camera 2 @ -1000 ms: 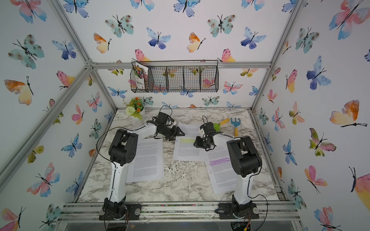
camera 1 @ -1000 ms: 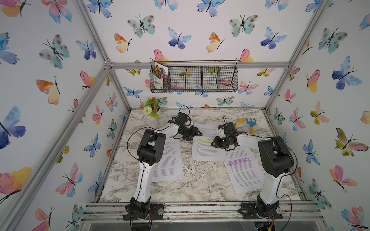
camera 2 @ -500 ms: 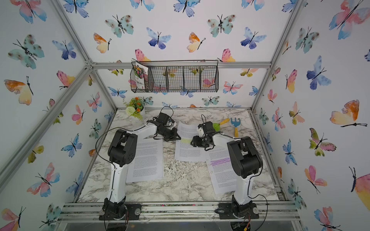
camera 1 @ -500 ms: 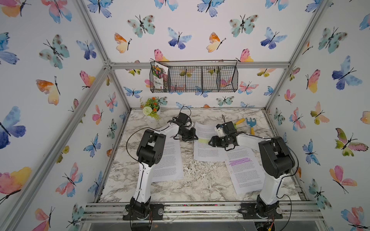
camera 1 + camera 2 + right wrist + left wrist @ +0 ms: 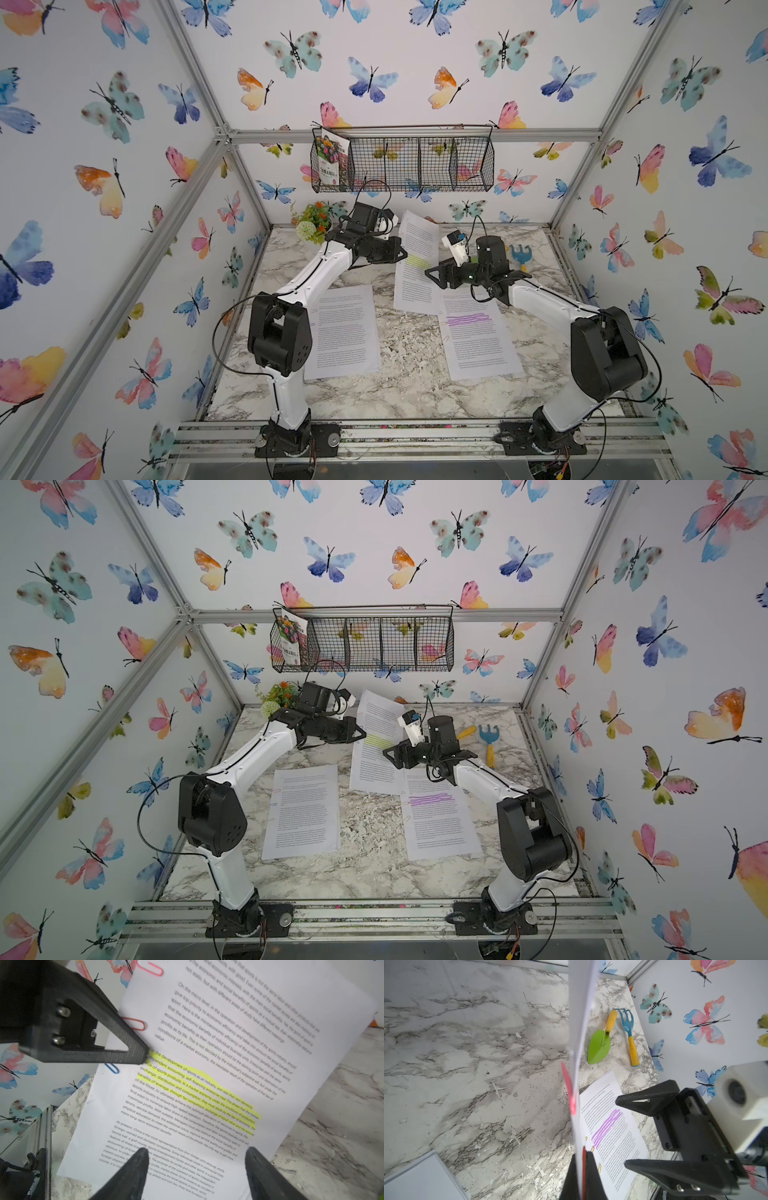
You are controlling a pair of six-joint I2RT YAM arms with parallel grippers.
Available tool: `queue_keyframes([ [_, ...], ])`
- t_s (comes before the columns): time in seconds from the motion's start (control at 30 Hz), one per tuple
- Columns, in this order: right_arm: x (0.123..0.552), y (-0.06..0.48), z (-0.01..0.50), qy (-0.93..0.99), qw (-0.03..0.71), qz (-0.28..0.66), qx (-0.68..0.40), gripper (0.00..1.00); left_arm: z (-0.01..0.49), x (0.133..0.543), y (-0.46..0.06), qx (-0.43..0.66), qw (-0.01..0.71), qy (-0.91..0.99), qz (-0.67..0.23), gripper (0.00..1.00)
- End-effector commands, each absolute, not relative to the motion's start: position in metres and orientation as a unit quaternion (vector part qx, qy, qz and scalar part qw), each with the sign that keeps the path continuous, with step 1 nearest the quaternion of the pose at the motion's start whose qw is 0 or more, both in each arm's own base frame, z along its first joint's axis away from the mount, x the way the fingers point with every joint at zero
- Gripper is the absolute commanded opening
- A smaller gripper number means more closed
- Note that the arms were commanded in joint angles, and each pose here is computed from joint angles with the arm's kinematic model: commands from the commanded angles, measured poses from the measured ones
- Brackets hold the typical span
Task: Unclip the paperclips from the documents
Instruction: Pick up the document from the center of the board, then adjust the document at the center of the board.
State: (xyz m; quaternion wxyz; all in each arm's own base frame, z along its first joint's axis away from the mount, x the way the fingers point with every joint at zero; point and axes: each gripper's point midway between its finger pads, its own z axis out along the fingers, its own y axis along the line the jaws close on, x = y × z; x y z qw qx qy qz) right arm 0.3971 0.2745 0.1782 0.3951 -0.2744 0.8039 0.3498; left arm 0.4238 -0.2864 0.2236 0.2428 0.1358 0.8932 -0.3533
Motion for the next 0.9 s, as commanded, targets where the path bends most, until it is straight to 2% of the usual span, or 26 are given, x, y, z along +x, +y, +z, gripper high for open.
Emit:
queue_keyframes([
  [0.0,0.409,0.279,0.158,0.817,0.366,0.360,-0.263,0.74,0.208,0.408,-0.278,0.155,0.211,0.910,-0.322,0.00],
  [0.1,0.417,0.278,0.131,0.855,0.313,0.352,-0.219,0.71,0.223,0.409,-0.279,0.157,0.238,0.899,-0.333,0.00],
  [0.27,0.410,0.250,0.069,0.924,0.218,0.271,-0.157,0.62,0.220,0.409,-0.280,0.159,0.232,0.898,-0.337,0.00],
  [0.5,0.383,0.201,0.035,0.955,0.209,0.167,-0.129,0.60,0.217,0.411,-0.278,0.163,0.235,0.901,-0.327,0.00],
  [0.53,0.379,0.197,0.030,0.958,0.201,0.160,-0.128,0.58,0.219,0.411,-0.278,0.163,0.236,0.900,-0.328,0.00],
  [0.67,0.367,0.181,0.004,0.971,0.171,0.121,-0.111,0.38,0.221,0.411,-0.279,0.159,0.237,0.900,-0.329,0.00],
  [0.87,0.364,0.157,-0.018,0.981,0.159,0.056,-0.094,0.30,0.226,0.415,-0.274,0.143,0.248,0.904,-0.318,0.00],
])
